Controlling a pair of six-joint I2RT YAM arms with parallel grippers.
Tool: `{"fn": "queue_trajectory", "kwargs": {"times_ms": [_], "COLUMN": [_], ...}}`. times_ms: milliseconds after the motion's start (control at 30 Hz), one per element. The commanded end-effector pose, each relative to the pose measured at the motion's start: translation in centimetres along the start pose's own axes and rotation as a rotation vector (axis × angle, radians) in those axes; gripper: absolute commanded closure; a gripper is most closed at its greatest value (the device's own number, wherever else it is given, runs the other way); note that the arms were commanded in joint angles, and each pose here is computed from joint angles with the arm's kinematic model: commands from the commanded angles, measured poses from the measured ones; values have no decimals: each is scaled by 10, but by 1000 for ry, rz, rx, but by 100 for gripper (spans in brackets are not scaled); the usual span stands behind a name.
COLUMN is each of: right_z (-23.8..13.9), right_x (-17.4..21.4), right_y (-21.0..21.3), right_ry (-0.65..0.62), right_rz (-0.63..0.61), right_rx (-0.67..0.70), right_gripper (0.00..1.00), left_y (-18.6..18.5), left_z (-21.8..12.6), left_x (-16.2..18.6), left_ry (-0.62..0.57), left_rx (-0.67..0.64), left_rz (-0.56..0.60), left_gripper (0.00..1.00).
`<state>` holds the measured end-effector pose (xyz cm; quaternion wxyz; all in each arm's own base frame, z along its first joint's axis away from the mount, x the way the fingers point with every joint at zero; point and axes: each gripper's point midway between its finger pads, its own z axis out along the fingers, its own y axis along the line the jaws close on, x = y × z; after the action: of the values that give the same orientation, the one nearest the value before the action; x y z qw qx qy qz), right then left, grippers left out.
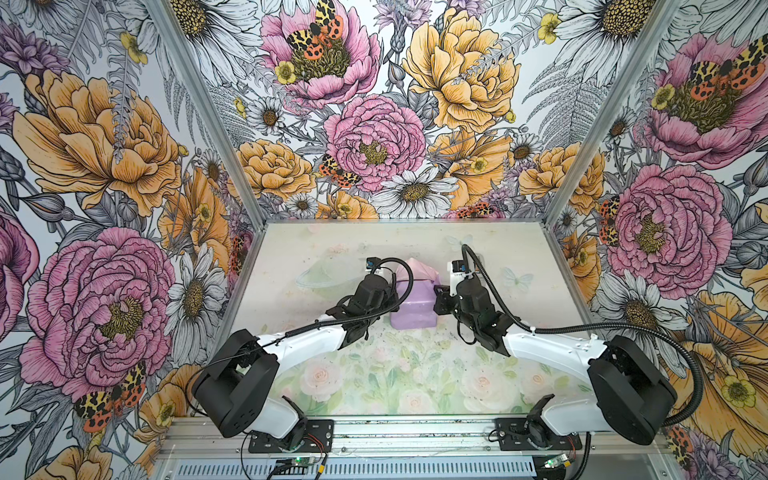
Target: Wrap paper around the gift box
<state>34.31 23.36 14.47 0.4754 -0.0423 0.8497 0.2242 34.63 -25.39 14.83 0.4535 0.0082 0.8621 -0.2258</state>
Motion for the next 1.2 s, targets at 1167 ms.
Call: {"fn": "queue_trajectory", "kwargs": {"times_ms": [1167], "right_z": [-59], "right_x": [-30], "right_y": [-22], "right_ry": [-127], "right_rz": [152], "right_rx": [-87], "right_gripper": [64], "left_y": [-23], "left_z": [-6], "left_x": [-4], "left_ry": [-28], "left_rx": [31], "left_rz": [15], "left_gripper": [100]}}
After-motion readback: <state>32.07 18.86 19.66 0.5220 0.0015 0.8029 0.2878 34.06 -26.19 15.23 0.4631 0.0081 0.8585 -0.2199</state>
